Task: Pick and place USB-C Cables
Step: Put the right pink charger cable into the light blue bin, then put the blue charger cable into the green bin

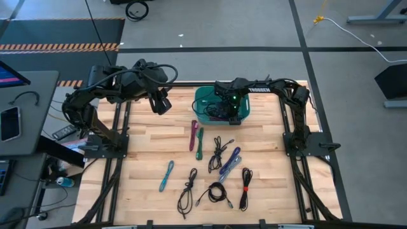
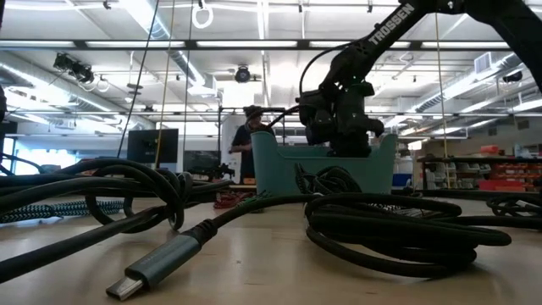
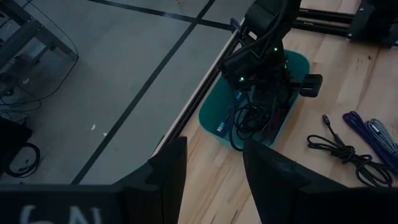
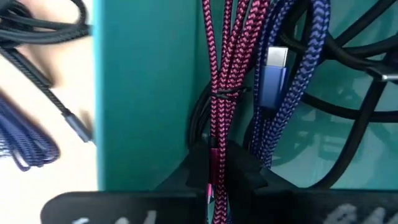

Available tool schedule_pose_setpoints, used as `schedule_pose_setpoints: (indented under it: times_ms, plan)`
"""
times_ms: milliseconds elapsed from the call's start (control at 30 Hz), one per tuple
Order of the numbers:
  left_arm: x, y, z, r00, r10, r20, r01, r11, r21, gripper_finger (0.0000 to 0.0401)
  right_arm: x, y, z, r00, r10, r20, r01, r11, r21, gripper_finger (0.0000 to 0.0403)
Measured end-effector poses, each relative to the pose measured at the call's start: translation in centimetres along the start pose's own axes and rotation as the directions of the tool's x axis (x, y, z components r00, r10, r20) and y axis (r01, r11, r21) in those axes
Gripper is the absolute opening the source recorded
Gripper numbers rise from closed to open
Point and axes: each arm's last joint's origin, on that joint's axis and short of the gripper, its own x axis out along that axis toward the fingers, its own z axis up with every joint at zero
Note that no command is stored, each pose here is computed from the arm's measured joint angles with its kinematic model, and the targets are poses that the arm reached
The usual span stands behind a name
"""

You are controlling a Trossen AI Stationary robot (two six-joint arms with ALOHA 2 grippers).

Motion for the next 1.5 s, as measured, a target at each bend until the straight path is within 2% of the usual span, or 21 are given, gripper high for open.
schedule_pose_setpoints:
  times_ms: [67, 267, 367, 567, 767, 900, 1000, 1133, 1200, 1333, 1367, 1433, 1500]
  plan:
    - [0.0, 0.0, 0.0, 1.000, 0.000, 0.000, 0.000, 1.000, 0.000, 0.0164, 0.0, 0.0, 0.0, 1.000, -0.012, -0.005, 0.012, 1.000, -0.001, 0.0045]
    - [0.0, 0.0, 0.0, 1.000, 0.000, 0.000, 0.000, 1.000, 0.000, 0.0164, -0.5, 0.1, 0.5, 1.000, -0.026, 0.001, 0.026, 0.999, 0.032, 0.0143]
    - [0.0, 0.0, 0.0, 1.000, 0.000, 0.000, 0.000, 1.000, 0.000, 0.0164, -1.3, 0.5, 1.2, 1.000, -0.013, 0.015, 0.012, 1.000, 0.029, 0.0167]
    - [0.0, 0.0, 0.0, 1.000, 0.000, 0.000, 0.000, 1.000, -0.006, 0.0164, -5.7, 2.7, 4.2, 0.987, 0.110, 0.114, -0.110, 0.994, -0.001, 0.0173]
    - [0.1, 0.0, -0.3, 1.000, 0.007, -0.029, -0.009, 0.997, -0.075, 0.0164, -11.1, 5.0, 7.2, 0.974, 0.030, 0.224, -0.007, 0.995, -0.099, 0.0173]
    - [2.1, -1.2, -1.1, 0.994, 0.048, -0.099, -0.061, 0.989, -0.133, 0.0164, -14.9, 6.1, 8.1, 0.954, -0.076, 0.289, 0.115, 0.986, -0.119, 0.0173]
    - [4.5, -2.8, -2.6, 0.977, 0.078, -0.198, -0.107, 0.985, -0.136, 0.0164, -17.8, 6.9, 8.3, 0.926, -0.162, 0.339, 0.212, 0.970, -0.116, 0.0173]
    - [8.4, -5.8, -6.4, 0.918, 0.126, -0.376, -0.174, 0.980, -0.096, 0.0164, -21.4, 7.5, 7.9, 0.880, -0.273, 0.388, 0.327, 0.941, -0.081, 0.0173]
    - [9.6, -7.1, -8.9, 0.868, 0.098, -0.486, -0.168, 0.981, -0.102, 0.0164, -22.9, 7.6, 7.5, 0.856, -0.318, 0.409, 0.372, 0.926, -0.058, 0.0174]
    - [10.5, -9.3, -13.4, 0.738, -0.015, -0.675, -0.176, 0.961, -0.215, 0.0164, -24.5, 7.3, 6.4, 0.810, -0.377, 0.449, 0.429, 0.903, -0.016, 0.0173]
    - [10.5, -9.9, -14.3, 0.720, -0.040, -0.693, -0.183, 0.952, -0.245, 0.0164, -24.9, 7.2, 6.0, 0.803, -0.386, 0.453, 0.435, 0.900, -0.004, 0.0173]
    - [10.3, -11.3, -16.0, 0.711, -0.086, -0.698, -0.187, 0.934, -0.305, 0.0164, -25.2, 6.9, 5.6, 0.800, -0.395, 0.452, 0.436, 0.900, 0.015, 0.0174]
    - [10.1, -12.9, -17.1, 0.741, -0.162, -0.652, -0.154, 0.904, -0.399, 0.0164, -25.3, 6.4, 5.4, 0.797, -0.404, 0.449, 0.437, 0.899, 0.032, 0.0174]
